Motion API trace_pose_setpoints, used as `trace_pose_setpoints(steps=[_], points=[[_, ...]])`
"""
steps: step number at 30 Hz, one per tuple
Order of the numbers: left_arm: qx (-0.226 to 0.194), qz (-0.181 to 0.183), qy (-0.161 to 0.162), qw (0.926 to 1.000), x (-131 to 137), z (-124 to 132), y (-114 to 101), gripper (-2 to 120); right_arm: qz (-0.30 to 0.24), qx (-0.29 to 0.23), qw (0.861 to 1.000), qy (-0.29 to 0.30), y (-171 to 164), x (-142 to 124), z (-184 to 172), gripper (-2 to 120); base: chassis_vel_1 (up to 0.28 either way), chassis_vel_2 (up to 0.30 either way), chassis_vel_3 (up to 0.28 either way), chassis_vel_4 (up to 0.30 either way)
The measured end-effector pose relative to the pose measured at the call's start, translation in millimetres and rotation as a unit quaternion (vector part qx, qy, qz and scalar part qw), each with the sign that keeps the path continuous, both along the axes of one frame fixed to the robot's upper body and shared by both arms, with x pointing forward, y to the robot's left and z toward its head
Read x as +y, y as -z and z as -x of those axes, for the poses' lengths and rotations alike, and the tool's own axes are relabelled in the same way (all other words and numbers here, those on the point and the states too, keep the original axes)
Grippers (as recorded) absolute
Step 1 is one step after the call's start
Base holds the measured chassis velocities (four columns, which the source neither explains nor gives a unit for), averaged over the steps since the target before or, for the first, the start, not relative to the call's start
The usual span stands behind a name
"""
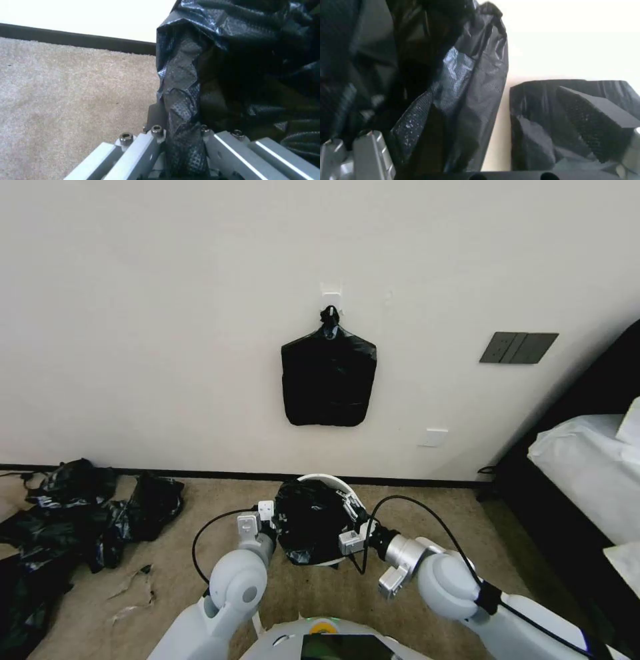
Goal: Place a trash bag onto the trash bin.
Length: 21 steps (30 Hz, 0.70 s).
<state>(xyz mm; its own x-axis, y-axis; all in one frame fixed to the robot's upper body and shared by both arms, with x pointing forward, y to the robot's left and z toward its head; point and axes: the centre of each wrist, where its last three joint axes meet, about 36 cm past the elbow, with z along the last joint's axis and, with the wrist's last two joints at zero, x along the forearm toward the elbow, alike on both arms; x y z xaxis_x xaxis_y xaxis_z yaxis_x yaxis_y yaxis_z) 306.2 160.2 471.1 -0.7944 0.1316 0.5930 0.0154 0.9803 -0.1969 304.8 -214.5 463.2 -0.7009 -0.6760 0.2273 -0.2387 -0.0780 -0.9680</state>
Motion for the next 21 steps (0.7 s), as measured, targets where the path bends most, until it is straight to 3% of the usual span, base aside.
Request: trace_pose_setpoints(steps=[4,8,21], points=[[0.000,0.003,0.002,1.0000,-0.5,1.0,-1.5,1,0.015,-0.025,1.000,-0.004,2.3,-1.2,-6.4,88,0.000,0.000,0.000,0.000],[0.002,0.009,0.004,0.9999,-2.3,1.8,-2.1,1,0.037,-0.058,0.997,-0.018,4.8,-1.6,-7.2,70,0.000,0.000,0.000,0.000],[0.006,0.013,0.007,0.9999,-2.8,7.1,-2.2,1,0.027,-0.047,0.998,-0.014,10.2,-3.1,-7.2,24,0.000,0.000,0.000,0.000]])
